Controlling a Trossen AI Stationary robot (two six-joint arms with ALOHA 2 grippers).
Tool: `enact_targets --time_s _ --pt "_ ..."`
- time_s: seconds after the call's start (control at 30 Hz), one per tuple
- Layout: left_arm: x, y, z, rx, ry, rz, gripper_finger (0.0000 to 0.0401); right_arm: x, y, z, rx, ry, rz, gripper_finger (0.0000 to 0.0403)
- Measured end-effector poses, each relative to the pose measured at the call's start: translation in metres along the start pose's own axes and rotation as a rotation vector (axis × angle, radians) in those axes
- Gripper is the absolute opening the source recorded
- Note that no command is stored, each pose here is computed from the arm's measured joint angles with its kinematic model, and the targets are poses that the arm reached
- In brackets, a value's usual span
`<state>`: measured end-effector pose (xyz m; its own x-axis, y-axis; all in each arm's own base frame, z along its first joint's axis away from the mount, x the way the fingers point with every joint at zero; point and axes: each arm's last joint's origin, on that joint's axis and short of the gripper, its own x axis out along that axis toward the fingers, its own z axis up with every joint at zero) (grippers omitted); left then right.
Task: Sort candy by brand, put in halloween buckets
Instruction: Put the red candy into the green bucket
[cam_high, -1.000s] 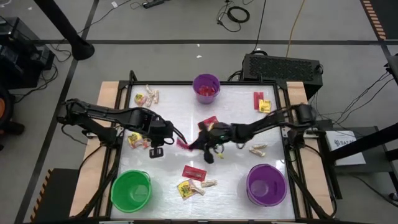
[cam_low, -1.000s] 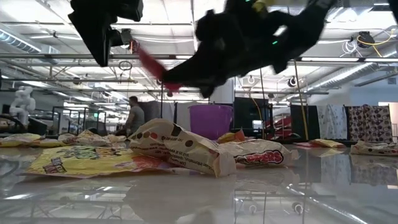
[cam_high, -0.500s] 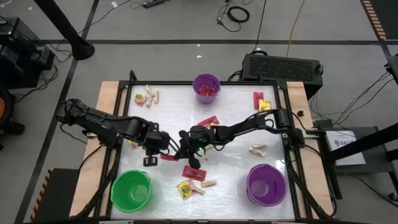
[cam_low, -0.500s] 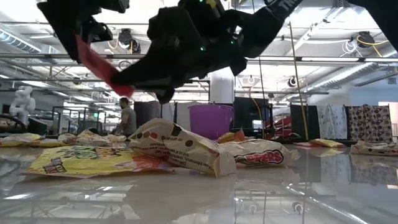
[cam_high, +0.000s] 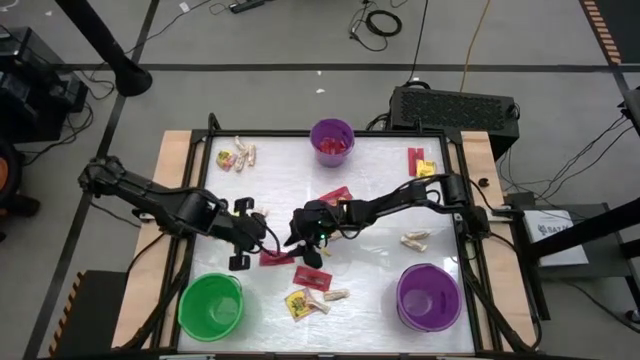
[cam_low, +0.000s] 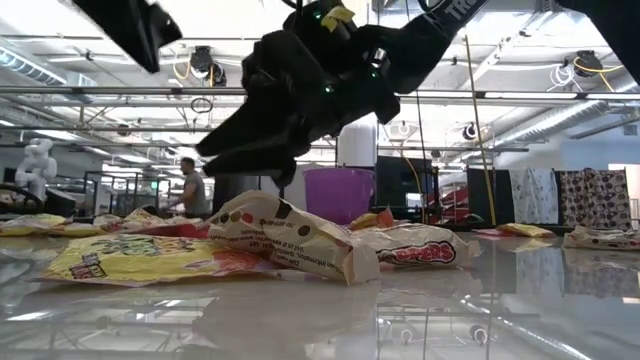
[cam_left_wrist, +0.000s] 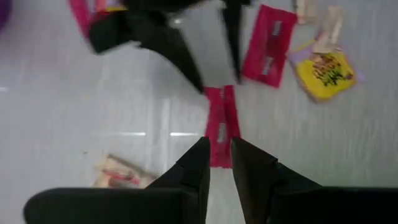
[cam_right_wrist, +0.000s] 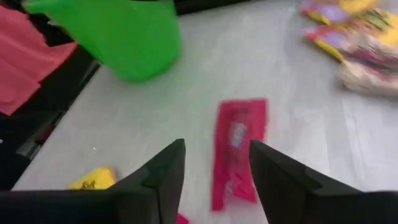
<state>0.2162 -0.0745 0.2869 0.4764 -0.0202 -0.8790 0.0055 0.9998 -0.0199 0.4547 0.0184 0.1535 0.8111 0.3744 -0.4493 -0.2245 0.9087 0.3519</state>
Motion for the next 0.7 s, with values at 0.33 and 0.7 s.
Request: enact_targets --time_s 0.33,0.7 --pt "0.050 -0.005 -0.017 0.021 -0.109 -0.120 0.0070 -0.053 0.011 0.037 0.146 0.039 -0.031 0.0179" --pt "0.111 -0.006 -0.015 0.057 -0.086 -0.059 0.0077 -0.107 0.039 0.079 0.128 -0.118 -0.104 0.0163"
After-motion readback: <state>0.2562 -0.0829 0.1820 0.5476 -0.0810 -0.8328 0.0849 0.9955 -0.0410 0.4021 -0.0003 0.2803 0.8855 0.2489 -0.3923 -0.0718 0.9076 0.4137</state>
